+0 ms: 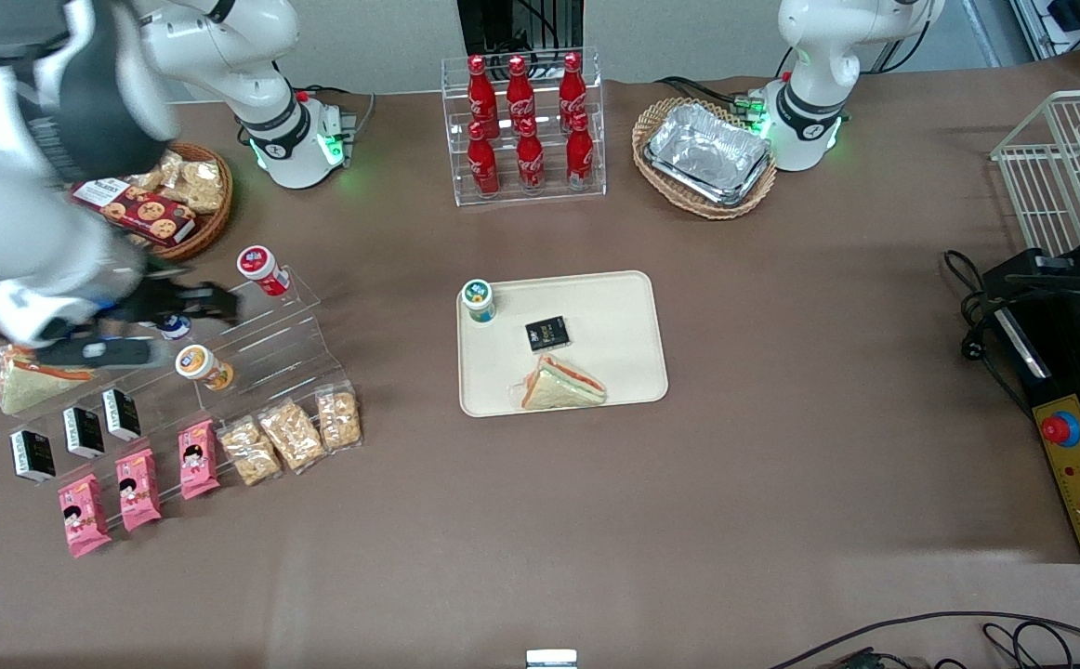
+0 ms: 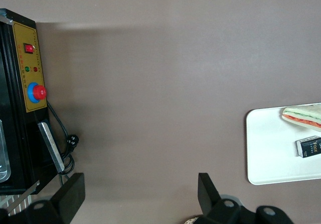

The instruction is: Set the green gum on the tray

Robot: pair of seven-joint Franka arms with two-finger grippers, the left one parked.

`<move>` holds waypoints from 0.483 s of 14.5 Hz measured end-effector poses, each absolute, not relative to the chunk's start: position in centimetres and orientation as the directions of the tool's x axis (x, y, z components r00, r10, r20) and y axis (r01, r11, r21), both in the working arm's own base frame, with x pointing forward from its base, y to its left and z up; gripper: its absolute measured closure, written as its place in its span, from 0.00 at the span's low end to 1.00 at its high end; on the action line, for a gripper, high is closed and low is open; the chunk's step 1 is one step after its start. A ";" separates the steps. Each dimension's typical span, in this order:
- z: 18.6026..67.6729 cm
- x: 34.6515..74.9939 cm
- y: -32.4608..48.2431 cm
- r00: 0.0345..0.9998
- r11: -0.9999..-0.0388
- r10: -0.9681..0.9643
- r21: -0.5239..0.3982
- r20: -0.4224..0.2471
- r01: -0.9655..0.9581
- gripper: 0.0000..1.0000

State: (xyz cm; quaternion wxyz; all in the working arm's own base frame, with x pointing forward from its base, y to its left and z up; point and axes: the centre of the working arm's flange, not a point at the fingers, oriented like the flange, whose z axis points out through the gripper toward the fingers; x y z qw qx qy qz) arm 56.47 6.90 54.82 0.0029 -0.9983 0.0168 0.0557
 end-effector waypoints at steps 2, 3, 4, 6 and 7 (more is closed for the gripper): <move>55.6 56.5 1.4 0.994 -0.999 -0.041 -0.015 -0.106 -0.042 0.00; 56.2 56.3 -0.7 0.994 -0.998 -0.056 -0.018 -0.099 -0.058 0.00; 56.7 56.1 -2.3 0.993 -0.997 -0.074 -0.020 -0.091 -0.077 0.00; 57.6 55.8 -3.9 0.992 -0.994 -0.101 -0.022 -0.075 -0.102 0.00; 58.2 55.8 -4.4 0.992 -0.994 -0.110 -0.021 -0.062 -0.111 0.00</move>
